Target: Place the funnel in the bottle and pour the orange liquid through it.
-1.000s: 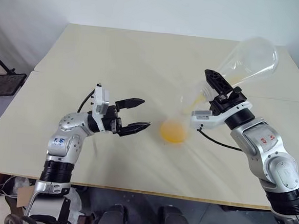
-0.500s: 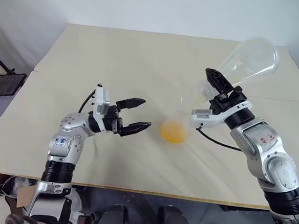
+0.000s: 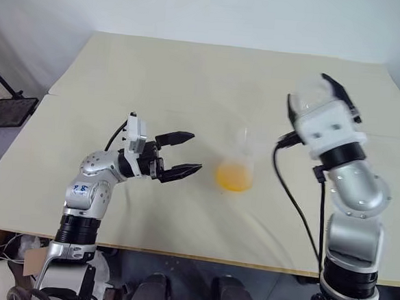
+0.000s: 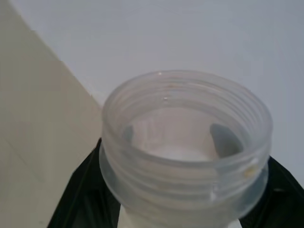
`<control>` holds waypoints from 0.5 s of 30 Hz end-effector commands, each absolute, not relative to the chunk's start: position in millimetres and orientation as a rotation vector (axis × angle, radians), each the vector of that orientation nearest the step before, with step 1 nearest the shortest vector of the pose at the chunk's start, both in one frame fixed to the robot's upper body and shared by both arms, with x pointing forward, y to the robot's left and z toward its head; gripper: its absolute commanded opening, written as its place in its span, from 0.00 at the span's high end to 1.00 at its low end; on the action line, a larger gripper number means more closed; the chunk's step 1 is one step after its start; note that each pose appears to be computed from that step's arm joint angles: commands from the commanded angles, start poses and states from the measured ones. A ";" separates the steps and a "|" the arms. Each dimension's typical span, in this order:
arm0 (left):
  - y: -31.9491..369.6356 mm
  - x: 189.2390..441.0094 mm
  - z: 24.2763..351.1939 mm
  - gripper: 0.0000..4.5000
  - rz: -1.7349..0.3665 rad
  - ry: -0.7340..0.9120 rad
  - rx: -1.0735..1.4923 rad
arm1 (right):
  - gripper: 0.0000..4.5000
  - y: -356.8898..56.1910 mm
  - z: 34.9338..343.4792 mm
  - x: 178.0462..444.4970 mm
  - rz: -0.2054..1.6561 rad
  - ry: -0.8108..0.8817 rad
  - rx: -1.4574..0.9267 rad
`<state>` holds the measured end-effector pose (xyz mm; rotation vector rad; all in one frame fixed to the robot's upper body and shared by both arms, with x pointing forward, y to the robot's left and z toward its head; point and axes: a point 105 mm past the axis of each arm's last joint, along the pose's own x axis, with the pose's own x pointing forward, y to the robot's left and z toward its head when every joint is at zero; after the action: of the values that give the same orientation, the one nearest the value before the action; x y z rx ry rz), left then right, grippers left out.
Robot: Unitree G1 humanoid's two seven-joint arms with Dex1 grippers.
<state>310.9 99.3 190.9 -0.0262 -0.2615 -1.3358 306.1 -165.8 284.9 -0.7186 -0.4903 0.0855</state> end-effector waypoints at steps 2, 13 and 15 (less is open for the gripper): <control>100.7 309.3 200.7 0.00 -1.349 -0.304 -0.004 | 0.45 -246.2 276.5 300.1 -0.039 -0.371 -0.266; 98.3 309.7 201.7 0.00 -1.368 -0.302 -0.003 | 0.45 -339.2 230.8 301.6 -0.267 -0.221 -0.064; 99.4 309.4 200.9 0.00 -1.367 -0.297 -0.002 | 0.45 -360.9 223.5 295.9 -0.369 -0.212 -0.027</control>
<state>310.5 97.1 193.1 -0.0132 -0.2625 -1.3617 307.3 -342.3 210.3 -0.0218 -0.1489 -0.2794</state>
